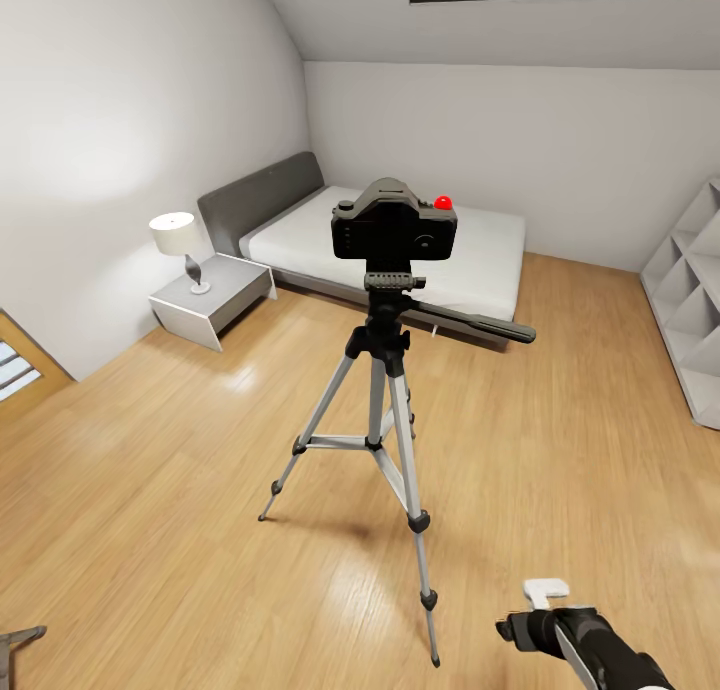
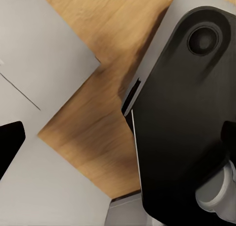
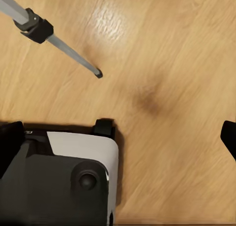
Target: Attach the digital camera to the camera tripod in the bedroom.
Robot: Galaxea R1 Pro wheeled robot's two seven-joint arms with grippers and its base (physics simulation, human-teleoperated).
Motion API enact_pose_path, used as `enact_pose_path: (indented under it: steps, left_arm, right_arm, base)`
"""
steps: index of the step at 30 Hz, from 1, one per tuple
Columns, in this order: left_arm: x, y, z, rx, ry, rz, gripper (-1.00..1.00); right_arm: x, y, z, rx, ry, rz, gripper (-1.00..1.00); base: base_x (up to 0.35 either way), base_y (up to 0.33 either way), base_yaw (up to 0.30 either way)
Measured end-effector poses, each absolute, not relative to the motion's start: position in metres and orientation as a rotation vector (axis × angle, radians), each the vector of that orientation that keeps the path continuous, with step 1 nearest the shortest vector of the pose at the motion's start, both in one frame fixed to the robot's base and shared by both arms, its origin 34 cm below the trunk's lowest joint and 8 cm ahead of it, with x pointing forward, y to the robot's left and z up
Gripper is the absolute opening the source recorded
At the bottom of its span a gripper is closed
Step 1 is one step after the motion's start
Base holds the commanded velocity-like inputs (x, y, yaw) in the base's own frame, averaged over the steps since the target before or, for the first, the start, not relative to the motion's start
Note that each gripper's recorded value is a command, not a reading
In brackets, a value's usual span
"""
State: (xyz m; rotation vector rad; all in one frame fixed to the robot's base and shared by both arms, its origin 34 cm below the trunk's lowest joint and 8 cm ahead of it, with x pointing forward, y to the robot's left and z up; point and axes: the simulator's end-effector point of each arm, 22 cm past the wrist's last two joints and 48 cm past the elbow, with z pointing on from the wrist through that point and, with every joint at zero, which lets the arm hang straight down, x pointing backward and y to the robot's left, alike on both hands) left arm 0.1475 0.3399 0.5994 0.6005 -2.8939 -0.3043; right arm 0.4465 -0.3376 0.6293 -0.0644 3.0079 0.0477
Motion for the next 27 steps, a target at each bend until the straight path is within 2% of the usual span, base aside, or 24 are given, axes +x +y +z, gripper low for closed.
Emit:
enact_pose_path:
  steps: [16,27]
  left_arm:
    - [0.144,0.337,0.6,0.602,-2.889,-0.298,1.0]
    - [0.143,0.337,0.6,0.602,-2.888,-0.295,1.0]
  right_arm:
    - [0.395,-0.334,0.608,-0.045,3.053,0.063,1.0]
    - [0.31,-0.332,0.593,-0.014,3.164,0.035,1.0]
  base:
    - [0.0,0.0,0.0]
    - [0.0,0.0,0.0]
